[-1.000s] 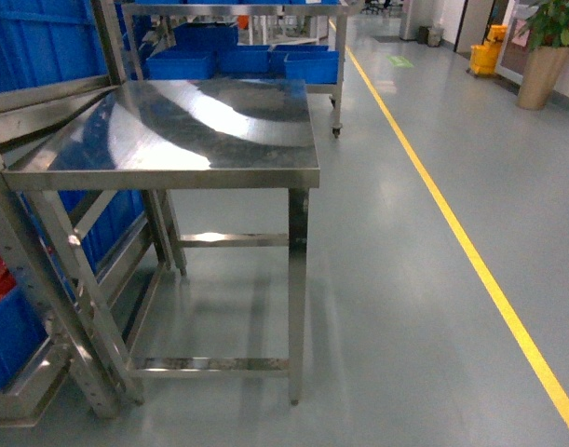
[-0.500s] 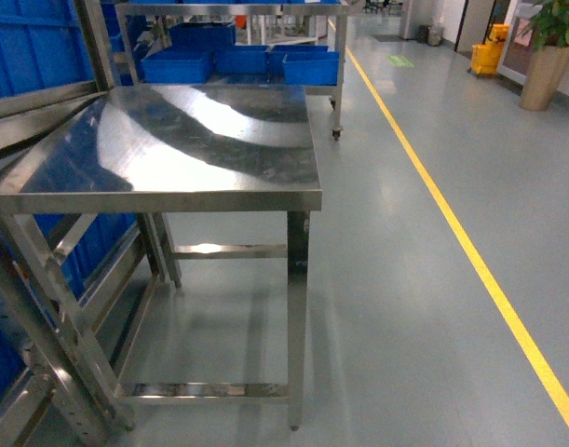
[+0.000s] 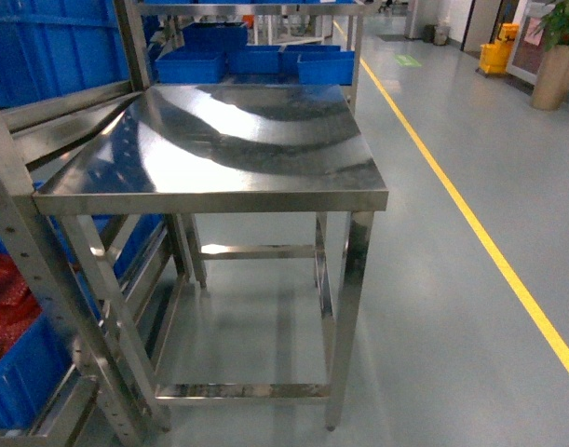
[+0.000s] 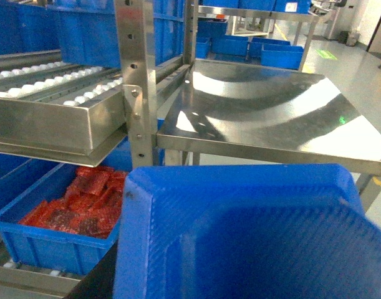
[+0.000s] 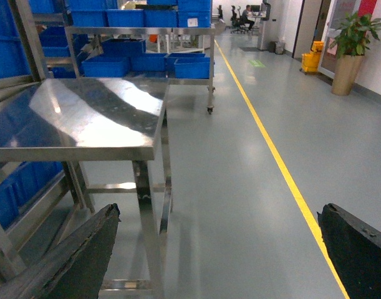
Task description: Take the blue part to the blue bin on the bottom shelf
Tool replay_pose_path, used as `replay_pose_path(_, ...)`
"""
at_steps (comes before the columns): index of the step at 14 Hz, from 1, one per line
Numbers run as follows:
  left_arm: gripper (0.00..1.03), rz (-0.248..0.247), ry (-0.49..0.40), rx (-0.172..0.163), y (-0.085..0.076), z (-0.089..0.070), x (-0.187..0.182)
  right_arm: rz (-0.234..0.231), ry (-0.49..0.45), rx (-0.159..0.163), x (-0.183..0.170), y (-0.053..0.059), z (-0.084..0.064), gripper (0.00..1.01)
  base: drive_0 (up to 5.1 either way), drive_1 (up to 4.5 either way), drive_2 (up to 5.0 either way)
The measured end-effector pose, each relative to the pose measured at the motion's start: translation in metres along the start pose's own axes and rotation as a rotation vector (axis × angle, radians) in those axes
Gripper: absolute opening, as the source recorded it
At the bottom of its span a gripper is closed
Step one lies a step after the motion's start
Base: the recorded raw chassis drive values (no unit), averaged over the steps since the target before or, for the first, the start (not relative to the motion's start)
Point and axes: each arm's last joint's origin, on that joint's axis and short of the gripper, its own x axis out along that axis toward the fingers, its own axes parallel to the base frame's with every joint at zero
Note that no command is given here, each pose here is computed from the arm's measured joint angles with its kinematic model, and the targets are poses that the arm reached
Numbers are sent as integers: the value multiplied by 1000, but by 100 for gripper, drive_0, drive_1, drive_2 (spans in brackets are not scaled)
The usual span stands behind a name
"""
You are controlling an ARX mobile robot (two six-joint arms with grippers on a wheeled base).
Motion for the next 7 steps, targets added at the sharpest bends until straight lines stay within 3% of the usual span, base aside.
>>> replay_pose_path(7,43,1,-2,-1,0,0,0,1,-2,0,0,0,0,98,-494,252,252)
